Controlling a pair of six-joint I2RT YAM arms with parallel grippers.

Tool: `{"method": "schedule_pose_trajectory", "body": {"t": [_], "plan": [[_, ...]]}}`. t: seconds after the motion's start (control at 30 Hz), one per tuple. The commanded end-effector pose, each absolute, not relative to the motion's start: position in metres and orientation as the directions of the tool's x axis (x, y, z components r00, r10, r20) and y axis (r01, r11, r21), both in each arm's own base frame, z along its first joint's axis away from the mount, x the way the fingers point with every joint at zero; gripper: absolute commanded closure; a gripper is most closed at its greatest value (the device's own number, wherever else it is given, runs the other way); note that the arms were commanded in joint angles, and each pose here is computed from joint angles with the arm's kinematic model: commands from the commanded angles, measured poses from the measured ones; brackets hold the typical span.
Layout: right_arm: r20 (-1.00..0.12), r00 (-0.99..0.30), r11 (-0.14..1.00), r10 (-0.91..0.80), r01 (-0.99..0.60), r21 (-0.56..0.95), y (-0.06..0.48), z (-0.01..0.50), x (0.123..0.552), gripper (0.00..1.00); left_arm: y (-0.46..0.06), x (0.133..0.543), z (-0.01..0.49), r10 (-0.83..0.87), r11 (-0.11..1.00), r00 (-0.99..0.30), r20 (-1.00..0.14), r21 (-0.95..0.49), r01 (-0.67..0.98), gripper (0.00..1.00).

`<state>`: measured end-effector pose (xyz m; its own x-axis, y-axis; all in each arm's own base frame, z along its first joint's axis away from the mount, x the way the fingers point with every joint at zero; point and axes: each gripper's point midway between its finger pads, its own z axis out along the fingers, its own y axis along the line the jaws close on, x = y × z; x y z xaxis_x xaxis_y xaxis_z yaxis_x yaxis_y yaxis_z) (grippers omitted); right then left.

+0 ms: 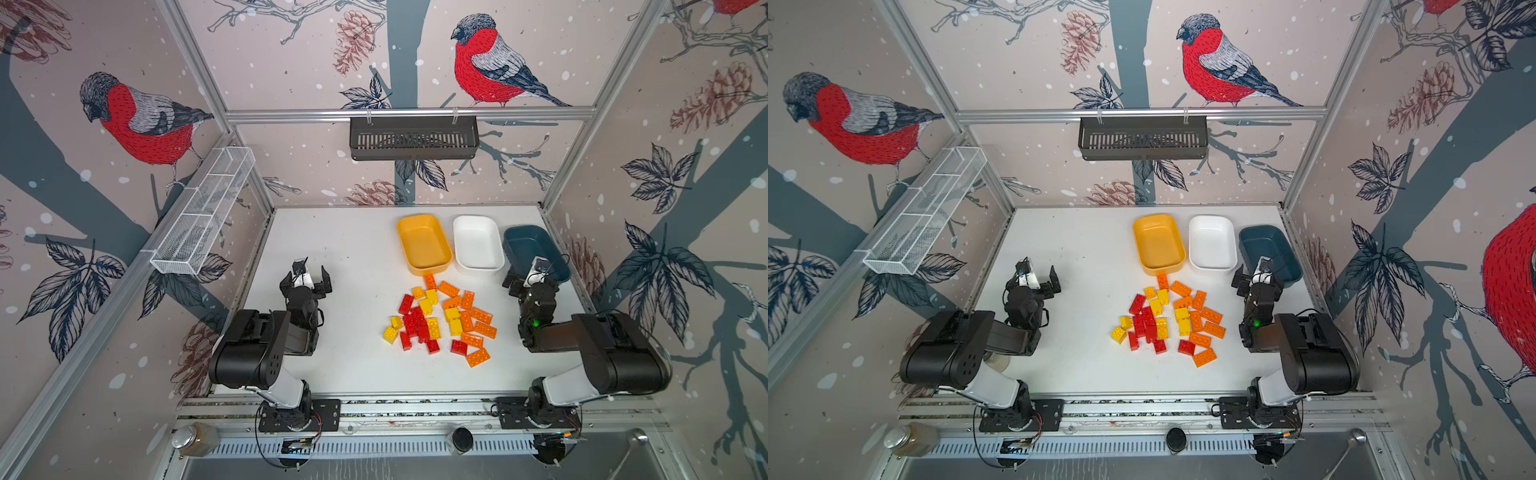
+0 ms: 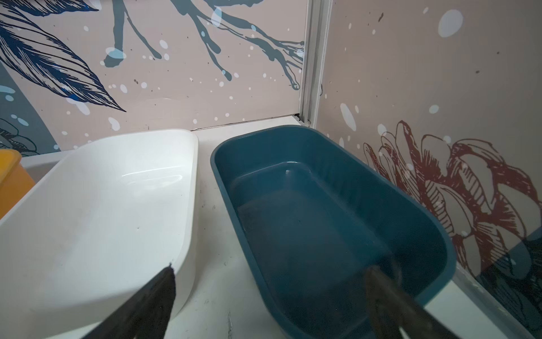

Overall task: Sort the legos into containers by color
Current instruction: Move the container to the top-center of the table.

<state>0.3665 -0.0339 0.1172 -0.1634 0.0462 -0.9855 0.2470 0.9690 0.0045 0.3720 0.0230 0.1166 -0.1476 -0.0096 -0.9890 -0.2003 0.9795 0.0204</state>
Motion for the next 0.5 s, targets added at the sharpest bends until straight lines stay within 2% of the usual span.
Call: {"method": "schedule_pose_trajectory", "body": {"t": [0.0, 0.47], "plan": [[-0.991, -0.123, 0.969, 0.046, 0.247, 0.014, -0.033, 0.1273, 0.3685, 0.0, 0.0228, 0.3735, 0.1301, -0.003, 0.98, -0.093, -0.996, 0.016, -0.2, 0.01], [-0.991, -0.124, 0.969, 0.047, 0.248, 0.014, -0.0329, 0.1271, 0.3685, 0.0, 0.0226, 0.3737, 0.1302, -0.003, 0.98, -0.093, -0.996, 0.015, -0.199, 0.01]]}}
